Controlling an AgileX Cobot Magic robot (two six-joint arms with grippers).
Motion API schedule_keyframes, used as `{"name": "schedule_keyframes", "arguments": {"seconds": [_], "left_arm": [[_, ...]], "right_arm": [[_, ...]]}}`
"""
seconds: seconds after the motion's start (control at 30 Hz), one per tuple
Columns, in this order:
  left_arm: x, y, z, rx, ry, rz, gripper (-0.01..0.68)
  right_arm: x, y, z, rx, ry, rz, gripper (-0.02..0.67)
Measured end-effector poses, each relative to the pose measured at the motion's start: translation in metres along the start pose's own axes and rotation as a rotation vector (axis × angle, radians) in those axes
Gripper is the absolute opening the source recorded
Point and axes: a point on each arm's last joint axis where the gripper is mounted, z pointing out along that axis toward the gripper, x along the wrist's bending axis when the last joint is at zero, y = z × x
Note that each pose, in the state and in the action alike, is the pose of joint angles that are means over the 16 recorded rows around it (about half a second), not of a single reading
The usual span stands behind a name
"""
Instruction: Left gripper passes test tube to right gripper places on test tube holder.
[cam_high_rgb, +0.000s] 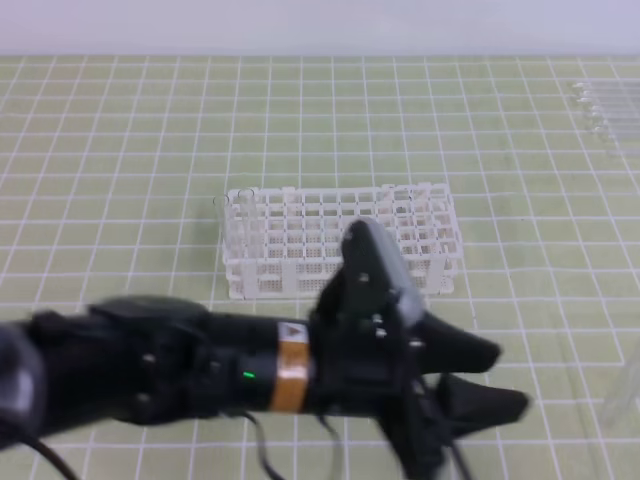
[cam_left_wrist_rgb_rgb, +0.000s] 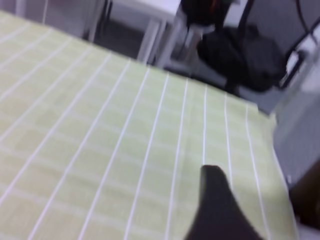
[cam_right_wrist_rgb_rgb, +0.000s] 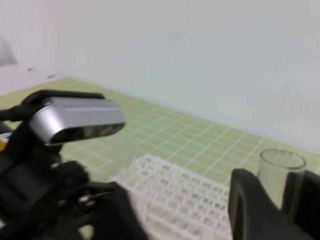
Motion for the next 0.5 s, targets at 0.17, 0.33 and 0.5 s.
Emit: {"name": "schedule_keyframes", "arguments": {"seconds": [0.17,0.33,0.5], "left_arm": [[0.008,0.006,-0.03,0.098,0.03,0.014,0.175],[0.011,0.013,-0.066,0.163,0.107,0.032,0.064],[0.004,0.017,-0.102,0.172,0.224,0.044,0.007]], "right_arm": [[-0.002,0.003,0.001,-0.034,-0.014,-0.009,0.105],[-0.004,0.005,0.005,-0.054,-0.002,-0.005,0.105],[-0.007,0.005,0.012,-0.06,0.034,-0.012,0.105]]}}
